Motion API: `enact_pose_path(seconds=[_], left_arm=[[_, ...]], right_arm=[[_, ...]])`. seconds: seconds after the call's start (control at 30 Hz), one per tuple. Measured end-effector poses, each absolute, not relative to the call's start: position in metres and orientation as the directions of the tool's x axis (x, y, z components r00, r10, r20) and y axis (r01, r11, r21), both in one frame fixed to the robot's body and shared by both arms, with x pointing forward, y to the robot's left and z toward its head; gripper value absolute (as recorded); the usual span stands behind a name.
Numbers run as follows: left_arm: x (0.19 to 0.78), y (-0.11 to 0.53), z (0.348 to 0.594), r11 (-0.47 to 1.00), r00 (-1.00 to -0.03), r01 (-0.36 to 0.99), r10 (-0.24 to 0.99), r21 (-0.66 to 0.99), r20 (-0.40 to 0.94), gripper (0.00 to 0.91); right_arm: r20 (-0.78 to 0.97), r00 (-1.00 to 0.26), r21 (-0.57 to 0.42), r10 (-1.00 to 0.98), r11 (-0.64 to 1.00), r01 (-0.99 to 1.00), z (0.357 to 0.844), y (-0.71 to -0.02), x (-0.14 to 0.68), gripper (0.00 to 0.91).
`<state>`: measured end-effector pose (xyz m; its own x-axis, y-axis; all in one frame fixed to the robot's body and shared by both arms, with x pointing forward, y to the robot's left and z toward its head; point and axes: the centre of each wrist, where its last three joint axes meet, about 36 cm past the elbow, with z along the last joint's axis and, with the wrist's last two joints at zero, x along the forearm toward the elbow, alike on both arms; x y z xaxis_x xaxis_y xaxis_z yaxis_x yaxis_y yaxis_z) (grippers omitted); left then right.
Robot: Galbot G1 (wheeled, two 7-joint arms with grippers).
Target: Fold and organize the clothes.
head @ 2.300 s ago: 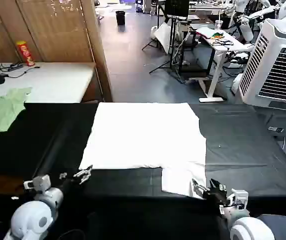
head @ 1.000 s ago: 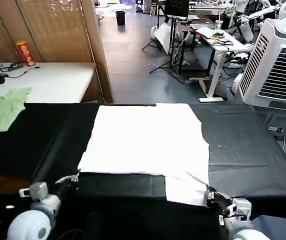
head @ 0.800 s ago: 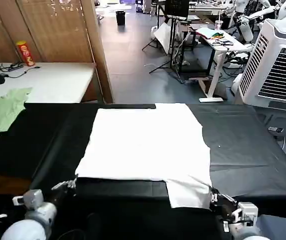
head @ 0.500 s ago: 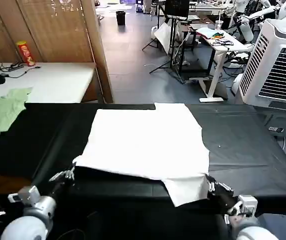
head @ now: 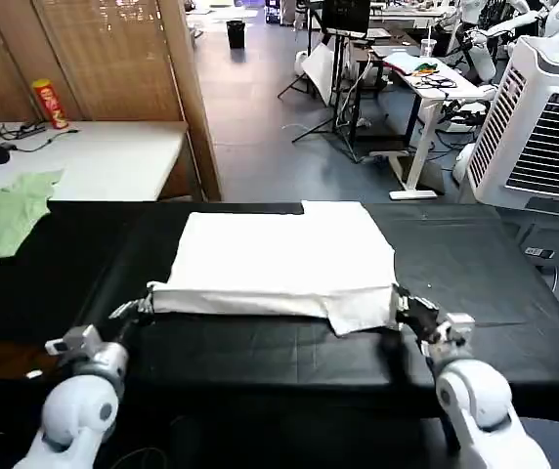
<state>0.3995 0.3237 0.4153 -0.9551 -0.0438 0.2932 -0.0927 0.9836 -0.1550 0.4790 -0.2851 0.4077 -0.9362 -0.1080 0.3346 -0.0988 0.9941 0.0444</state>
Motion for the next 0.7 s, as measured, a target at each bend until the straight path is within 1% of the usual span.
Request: enact_pose_path(seconds=[0.2, 0.23, 0.27, 0.3, 0.47, 0.7], left_arm=[[0.422, 0.329, 0.409, 0.988, -0.955, -0.094, -0.055, -0.12, 0.293, 0.0], [0.425, 0.329, 0.408, 0.989, -0.954, -0.093, -0.056, -0.114, 0.293, 0.0], [0.428, 0.329, 0.407, 0.99, -0.954, -0.093, -0.058, -0.109, 0.293, 0.0], [0.431, 0.328, 0.405, 0.99, -0.954, -0.092, -0.058, -0.106, 0.294, 0.878], [0.445, 0.327, 0.402, 0.99, -0.95, -0.095, -0.059, -0.103, 0.306, 0.878], [0.447, 0.328, 0.403, 0.991, -0.951, -0.094, -0.063, -0.09, 0.303, 0.878]], right_arm=[[0.333, -0.935, 0.045, -0.127, 0.992, -0.118, 0.405, -0.283, 0.5, 0.0], [0.334, -0.933, 0.046, -0.134, 0.991, -0.126, 0.406, -0.283, 0.501, 0.039], [0.337, -0.932, 0.047, -0.137, 0.991, -0.129, 0.406, -0.283, 0.502, 0.137], [0.34, -0.93, 0.048, -0.142, 0.99, -0.134, 0.406, -0.284, 0.502, 0.878], [0.363, -0.919, 0.068, -0.154, 0.988, -0.139, 0.412, -0.295, 0.491, 0.878], [0.368, -0.917, 0.034, -0.154, 0.988, -0.153, 0.42, -0.308, 0.446, 0.878]])
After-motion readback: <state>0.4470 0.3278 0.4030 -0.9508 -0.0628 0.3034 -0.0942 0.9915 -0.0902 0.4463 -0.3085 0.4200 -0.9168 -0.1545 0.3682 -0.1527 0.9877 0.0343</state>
